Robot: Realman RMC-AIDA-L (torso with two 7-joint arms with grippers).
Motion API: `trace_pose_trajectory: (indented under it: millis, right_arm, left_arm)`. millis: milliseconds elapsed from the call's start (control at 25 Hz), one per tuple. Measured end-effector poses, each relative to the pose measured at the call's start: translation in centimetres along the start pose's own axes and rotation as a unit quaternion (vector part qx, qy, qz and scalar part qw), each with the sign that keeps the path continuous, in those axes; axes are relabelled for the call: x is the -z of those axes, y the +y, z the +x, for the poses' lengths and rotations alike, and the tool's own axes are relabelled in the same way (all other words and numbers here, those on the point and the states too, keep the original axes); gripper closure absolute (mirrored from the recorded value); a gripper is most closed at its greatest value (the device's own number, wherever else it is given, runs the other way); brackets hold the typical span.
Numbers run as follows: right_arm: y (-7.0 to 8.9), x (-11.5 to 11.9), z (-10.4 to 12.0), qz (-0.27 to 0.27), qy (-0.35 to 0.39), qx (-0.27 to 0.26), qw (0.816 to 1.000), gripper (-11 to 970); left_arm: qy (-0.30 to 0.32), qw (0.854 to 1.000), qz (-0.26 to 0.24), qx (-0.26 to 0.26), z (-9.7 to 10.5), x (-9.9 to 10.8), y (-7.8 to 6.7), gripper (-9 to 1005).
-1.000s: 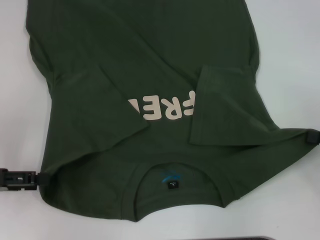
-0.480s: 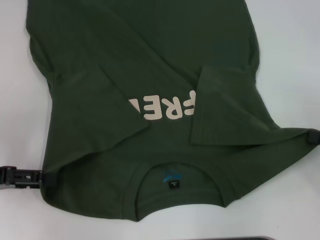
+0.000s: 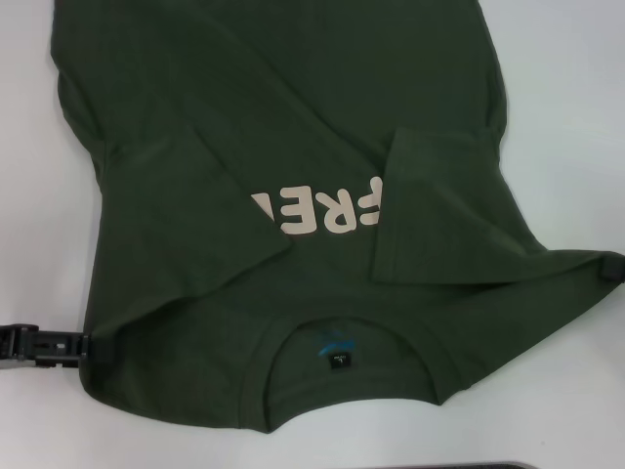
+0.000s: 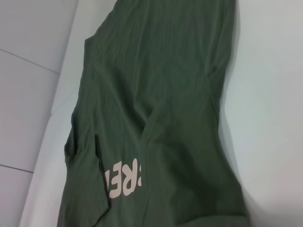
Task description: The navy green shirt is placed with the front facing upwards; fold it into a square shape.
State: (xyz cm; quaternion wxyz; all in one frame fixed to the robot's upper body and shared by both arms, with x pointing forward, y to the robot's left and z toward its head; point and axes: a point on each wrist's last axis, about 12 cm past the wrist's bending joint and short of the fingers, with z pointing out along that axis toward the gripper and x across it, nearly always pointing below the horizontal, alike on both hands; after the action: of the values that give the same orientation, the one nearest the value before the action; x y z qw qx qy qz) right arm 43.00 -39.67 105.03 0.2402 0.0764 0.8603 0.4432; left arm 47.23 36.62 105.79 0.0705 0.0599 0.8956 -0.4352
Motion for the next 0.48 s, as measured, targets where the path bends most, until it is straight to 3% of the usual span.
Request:
trace_pose_trajectory:
  millis: [240, 480]
  right_arm:
    - [0.01, -0.02, -0.04, 0.0, 0.0, 0.0, 1.0, 915]
    - [0.05, -0.07, -0.11, -0.001, 0.0, 0.001, 1.0, 915]
  left_arm:
    - [-0.005, 1.0, -0.014, 0.006, -0.1, -0.1, 0.31, 138]
    - [-0.008, 1.0, -0.019, 0.007, -0.17, -0.08, 0.43, 224]
